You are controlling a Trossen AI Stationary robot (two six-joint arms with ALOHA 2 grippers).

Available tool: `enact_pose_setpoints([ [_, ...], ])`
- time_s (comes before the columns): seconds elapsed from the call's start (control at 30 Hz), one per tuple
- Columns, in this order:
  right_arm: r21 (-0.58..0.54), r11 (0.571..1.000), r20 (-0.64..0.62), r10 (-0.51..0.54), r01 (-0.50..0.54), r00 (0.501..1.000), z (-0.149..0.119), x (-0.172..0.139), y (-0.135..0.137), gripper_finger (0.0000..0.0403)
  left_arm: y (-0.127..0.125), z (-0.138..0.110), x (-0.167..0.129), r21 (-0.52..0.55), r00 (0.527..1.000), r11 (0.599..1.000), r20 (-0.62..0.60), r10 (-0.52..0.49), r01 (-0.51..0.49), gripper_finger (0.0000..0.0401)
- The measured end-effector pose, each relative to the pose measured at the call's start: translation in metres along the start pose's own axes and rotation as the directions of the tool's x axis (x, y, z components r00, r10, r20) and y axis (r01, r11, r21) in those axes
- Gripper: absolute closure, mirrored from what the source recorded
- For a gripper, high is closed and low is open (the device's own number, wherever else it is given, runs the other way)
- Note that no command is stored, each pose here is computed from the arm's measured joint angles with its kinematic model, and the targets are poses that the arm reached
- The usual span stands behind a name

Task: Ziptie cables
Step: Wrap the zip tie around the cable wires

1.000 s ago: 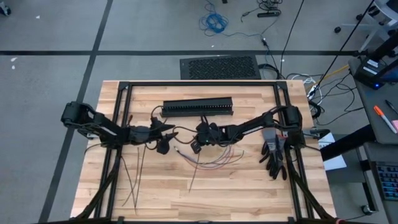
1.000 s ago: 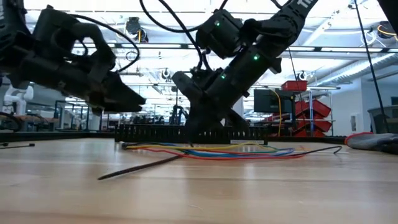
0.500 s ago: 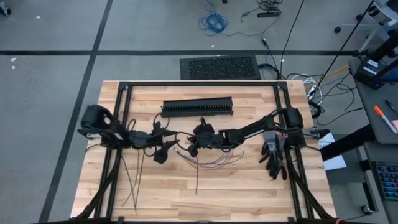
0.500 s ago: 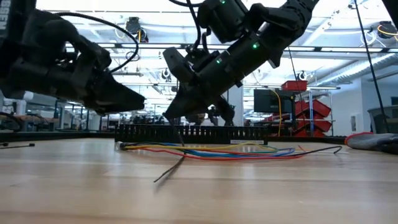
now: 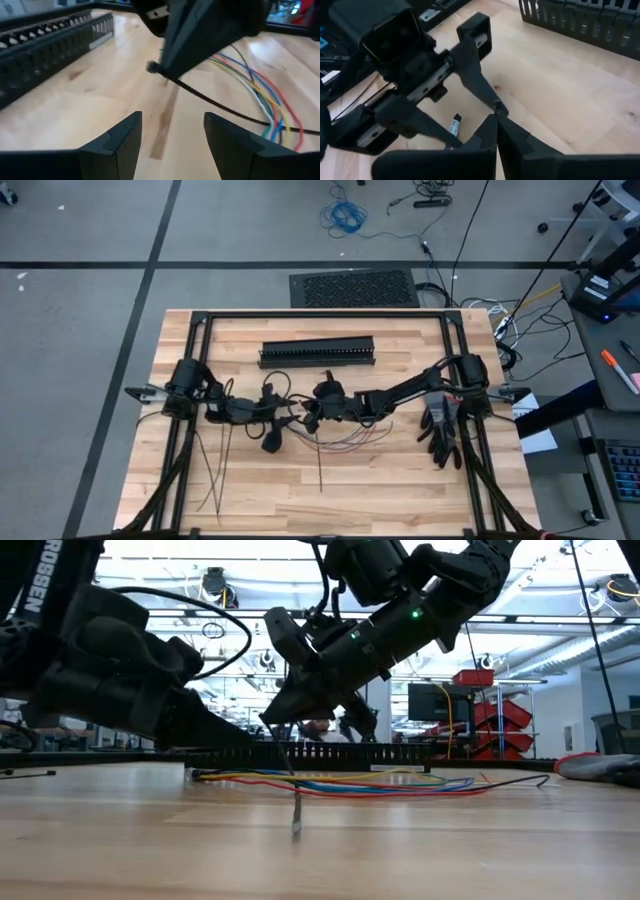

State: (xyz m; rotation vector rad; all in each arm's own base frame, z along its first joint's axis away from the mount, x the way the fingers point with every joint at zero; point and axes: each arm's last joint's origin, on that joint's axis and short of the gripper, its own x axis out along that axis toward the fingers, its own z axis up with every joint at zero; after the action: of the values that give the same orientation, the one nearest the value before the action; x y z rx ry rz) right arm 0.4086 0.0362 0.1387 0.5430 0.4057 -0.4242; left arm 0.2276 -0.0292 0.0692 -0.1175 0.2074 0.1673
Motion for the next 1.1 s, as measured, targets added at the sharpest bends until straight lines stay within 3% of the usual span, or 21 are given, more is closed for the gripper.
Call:
enact_pose_setpoints([
  [0.57, 0.007, 1.000, 0.038, 0.025, -0.025, 0.999, 0.001, -0.002, 0.006, 0.0403, -0.010, 0.014, 0.017, -0.054, 0.995, 0.996, 0.073, -0.072, 0.076, 0.0194],
  [1.1, 0.009, 1.000, 0.051, 0.012, -0.012, 0.999, 0.001, -0.002, 0.006, 0.0403, -0.009, 0.013, 0.016, -0.053, 0.996, 0.997, 0.069, -0.059, 0.063, 0.0346],
])
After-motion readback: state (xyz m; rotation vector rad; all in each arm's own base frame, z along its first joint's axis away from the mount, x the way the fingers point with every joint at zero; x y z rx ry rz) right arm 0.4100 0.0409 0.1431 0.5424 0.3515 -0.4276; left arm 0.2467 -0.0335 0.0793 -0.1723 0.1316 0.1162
